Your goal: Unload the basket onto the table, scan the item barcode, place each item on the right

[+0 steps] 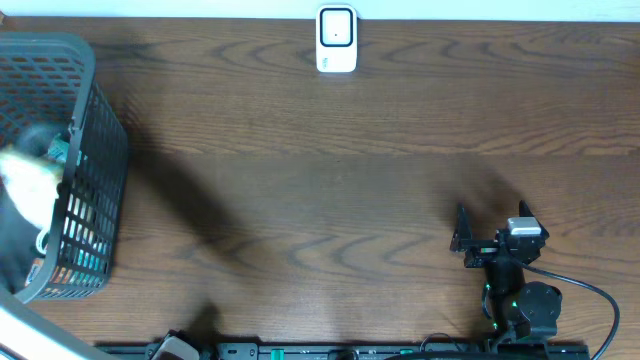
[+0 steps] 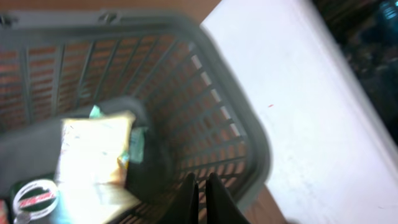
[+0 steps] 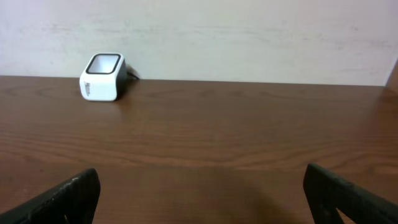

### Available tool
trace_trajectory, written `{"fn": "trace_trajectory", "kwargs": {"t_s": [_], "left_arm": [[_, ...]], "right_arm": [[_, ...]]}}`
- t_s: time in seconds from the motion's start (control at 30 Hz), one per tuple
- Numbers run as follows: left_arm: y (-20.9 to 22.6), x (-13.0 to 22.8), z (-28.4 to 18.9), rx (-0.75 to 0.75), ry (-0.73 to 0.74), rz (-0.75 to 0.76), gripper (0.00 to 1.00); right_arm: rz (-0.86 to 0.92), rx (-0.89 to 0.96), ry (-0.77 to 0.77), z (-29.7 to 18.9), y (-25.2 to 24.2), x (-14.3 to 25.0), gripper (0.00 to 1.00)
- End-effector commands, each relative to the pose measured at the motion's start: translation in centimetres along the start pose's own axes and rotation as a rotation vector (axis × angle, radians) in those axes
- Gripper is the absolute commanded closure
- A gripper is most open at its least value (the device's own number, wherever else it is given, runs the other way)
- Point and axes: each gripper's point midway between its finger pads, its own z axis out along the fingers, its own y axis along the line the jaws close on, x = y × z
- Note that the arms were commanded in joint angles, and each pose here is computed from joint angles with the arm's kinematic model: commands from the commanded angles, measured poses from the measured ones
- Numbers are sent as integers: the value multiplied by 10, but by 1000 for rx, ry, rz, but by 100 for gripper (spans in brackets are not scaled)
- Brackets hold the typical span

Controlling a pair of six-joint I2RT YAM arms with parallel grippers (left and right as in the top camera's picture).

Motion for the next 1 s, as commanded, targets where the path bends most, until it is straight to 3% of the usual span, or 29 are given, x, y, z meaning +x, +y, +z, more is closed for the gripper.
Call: {"fn": "trace_trajectory", "kwargs": {"t_s": [0.0,0.13,0.17,0.23,0.33,0.53,0.77,0.97], "left_arm": [[-15,-5,-17,35,-45,3,93],[-4,-6,-19,-26,-63,-6,92],[1,-5,-16,-46,-57,-14,83],[13,-1,-8,-88,-30,-29,53],[36,12,13,-153,58,-35,33],[77,24,52,-263,172,-37,21],[114,40,92,-342,274,-81,20],[144,53,104,-518,313,-26,20]], "right_arm": [[17,-10,0,0,2,1,1],[17,-10,0,0,2,1,1],[17,-10,0,0,2,1,1],[17,-10,0,0,2,1,1],[17,-10,0,0,2,1,1],[17,-10,0,0,2,1,1],[17,-10,0,0,2,1,1],[17,-10,0,0,2,1,1]]}}
